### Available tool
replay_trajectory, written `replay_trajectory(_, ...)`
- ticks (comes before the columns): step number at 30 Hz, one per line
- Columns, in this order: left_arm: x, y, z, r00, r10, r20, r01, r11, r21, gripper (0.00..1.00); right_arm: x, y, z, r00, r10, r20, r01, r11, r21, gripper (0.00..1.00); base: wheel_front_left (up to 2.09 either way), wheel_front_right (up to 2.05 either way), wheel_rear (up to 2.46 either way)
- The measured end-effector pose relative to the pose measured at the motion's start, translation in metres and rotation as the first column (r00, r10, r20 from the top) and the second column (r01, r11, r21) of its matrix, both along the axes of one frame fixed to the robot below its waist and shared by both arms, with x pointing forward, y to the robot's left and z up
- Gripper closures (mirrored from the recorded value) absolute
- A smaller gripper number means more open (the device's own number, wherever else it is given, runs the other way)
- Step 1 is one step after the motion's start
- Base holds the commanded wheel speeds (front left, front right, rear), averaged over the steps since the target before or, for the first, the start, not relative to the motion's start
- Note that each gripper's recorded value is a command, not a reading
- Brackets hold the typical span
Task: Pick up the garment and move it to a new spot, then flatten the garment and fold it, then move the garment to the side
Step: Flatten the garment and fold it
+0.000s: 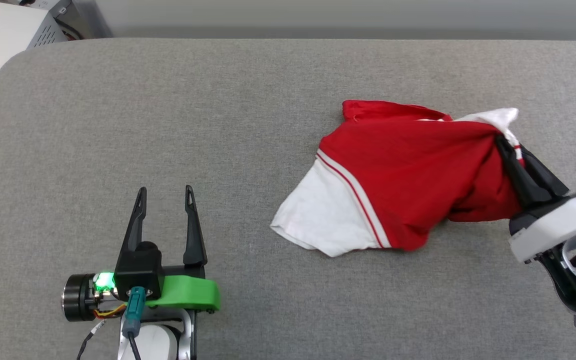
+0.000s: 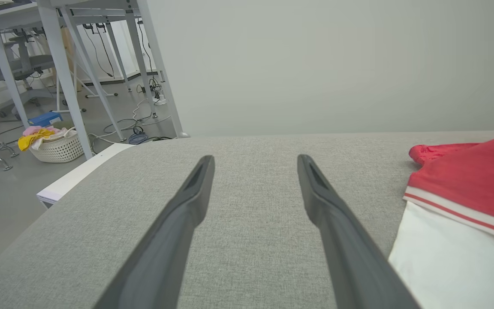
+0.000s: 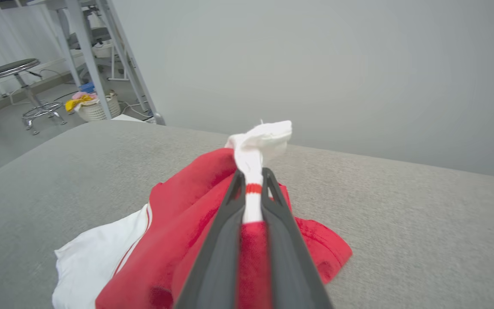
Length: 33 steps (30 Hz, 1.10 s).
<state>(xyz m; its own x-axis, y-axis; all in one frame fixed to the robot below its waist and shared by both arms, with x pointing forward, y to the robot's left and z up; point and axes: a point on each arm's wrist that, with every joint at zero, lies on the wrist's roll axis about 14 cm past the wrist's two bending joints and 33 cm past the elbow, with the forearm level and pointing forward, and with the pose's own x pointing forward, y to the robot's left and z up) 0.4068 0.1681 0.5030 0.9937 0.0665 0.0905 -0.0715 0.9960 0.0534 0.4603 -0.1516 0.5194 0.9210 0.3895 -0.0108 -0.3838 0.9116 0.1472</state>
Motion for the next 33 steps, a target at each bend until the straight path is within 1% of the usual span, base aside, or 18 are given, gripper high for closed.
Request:
replay_trajectory(1,0.000,-0.002,-0.001,1.000,-0.006,-0.002,0.006,1.000,-0.003,0.00,-0.002,-0.012,-0.003,0.999,-0.052,-0.008,0.052,0.998,0.028,1.00,0.00,0.00,0.00)
replay_trajectory(3,0.001,-0.006,-0.002,1.000,-0.017,-0.005,0.017,1.000,-0.006,0.00,-0.006,-0.039,-0.010,0.989,-0.148,-0.019,0.149,0.988,0.042,1.00,0.00,0.00,0.00)
replay_trajectory(5,0.001,-0.009,-0.003,1.000,-0.026,-0.008,0.026,1.000,-0.008,0.00,-0.010,-0.070,-0.018,0.966,-0.255,-0.035,0.257,0.964,0.064,1.00,0.00,0.00,0.00)
replay_trajectory(7,0.002,-0.012,-0.004,0.999,-0.036,-0.011,0.036,0.999,-0.010,0.00,-0.016,-0.098,-0.026,0.932,-0.359,-0.050,0.362,0.928,0.086,1.00,0.00,0.00,0.00)
replay_trajectory(10,0.003,-0.015,-0.006,0.999,-0.044,-0.017,0.044,0.999,-0.014,0.00,-0.030,-0.136,-0.049,0.864,-0.493,-0.104,0.501,0.862,0.079,1.00,0.00,0.00,0.00)
replay_trajectory(12,0.003,-0.016,-0.008,0.999,-0.048,-0.020,0.047,0.999,-0.016,0.00,-0.040,-0.153,-0.065,0.819,-0.556,-0.143,0.569,0.820,0.069,1.00,0.00,0.00,0.00)
replay_trajectory(15,0.004,-0.019,-0.009,0.998,-0.053,-0.024,0.053,0.998,-0.018,0.00,-0.063,-0.182,-0.093,0.718,-0.661,-0.218,0.686,0.726,0.058,1.00,0.00,0.00,0.00)
replay_trajectory(16,0.004,-0.019,-0.010,0.998,-0.055,-0.025,0.054,0.998,-0.018,0.00,-0.070,-0.190,-0.100,0.692,-0.683,-0.234,0.709,0.704,0.040,1.00,0.00,0.00,0.00)
replay_trajectory(18,0.004,-0.020,-0.011,0.998,-0.061,-0.030,0.060,0.998,-0.020,0.00,-0.087,-0.205,-0.117,0.627,-0.730,-0.272,0.758,0.652,-0.002,1.00,0.00,0.00,0.00)
replay_trajectory(20,0.004,-0.021,-0.013,0.997,-0.063,-0.034,0.063,0.998,-0.021,0.00,-0.100,-0.211,-0.133,0.580,-0.752,-0.313,0.785,0.619,-0.030,1.00,0.00,0.00,0.00)
replay_trajectory(22,0.004,-0.021,-0.014,0.997,-0.063,-0.037,0.062,0.998,-0.021,0.00,-0.108,-0.211,-0.144,0.558,-0.760,-0.333,0.791,0.609,-0.064,1.00,0.00,0.00,0.00)
replay_trajectory(25,0.004,-0.021,-0.014,0.997,-0.064,-0.039,0.064,0.998,-0.021,0.00,-0.105,-0.211,-0.143,0.553,-0.765,-0.329,0.795,0.603,-0.065,1.00,0.00,0.00,0.00)
replay_trajectory(27,0.003,-0.022,-0.013,0.997,-0.066,-0.037,0.066,0.998,-0.019,0.00,-0.103,-0.210,-0.140,0.565,-0.764,-0.312,0.787,0.612,-0.074,0.23,0.00,0.00,0.00)
replay_trajectory(28,0.003,-0.022,-0.013,0.997,-0.068,-0.037,0.067,0.998,-0.018,0.00,-0.101,-0.211,-0.134,0.575,-0.764,-0.291,0.782,0.618,-0.078,0.00,0.00,0.00,0.00)
replay_trajectory(30,0.003,-0.023,-0.011,0.997,-0.071,-0.032,0.071,0.997,-0.012,0.00,-0.094,-0.211,-0.120,0.604,-0.762,-0.234,0.766,0.636,-0.093,0.00,0.00,0.00,0.00)
replay_trajectory(32,0.002,-0.023,-0.009,0.997,-0.072,-0.024,0.072,0.997,-0.009,0.00,-0.082,-0.211,-0.095,0.643,-0.753,-0.140,0.747,0.657,-0.106,0.00,0.00,0.00,0.00)
replay_trajectory(33,0.002,-0.023,-0.007,0.997,-0.072,-0.021,0.072,0.997,-0.008,0.00,-0.077,-0.211,-0.081,0.655,-0.750,-0.095,0.743,0.662,-0.100,0.00,0.00,0.00,0.00)
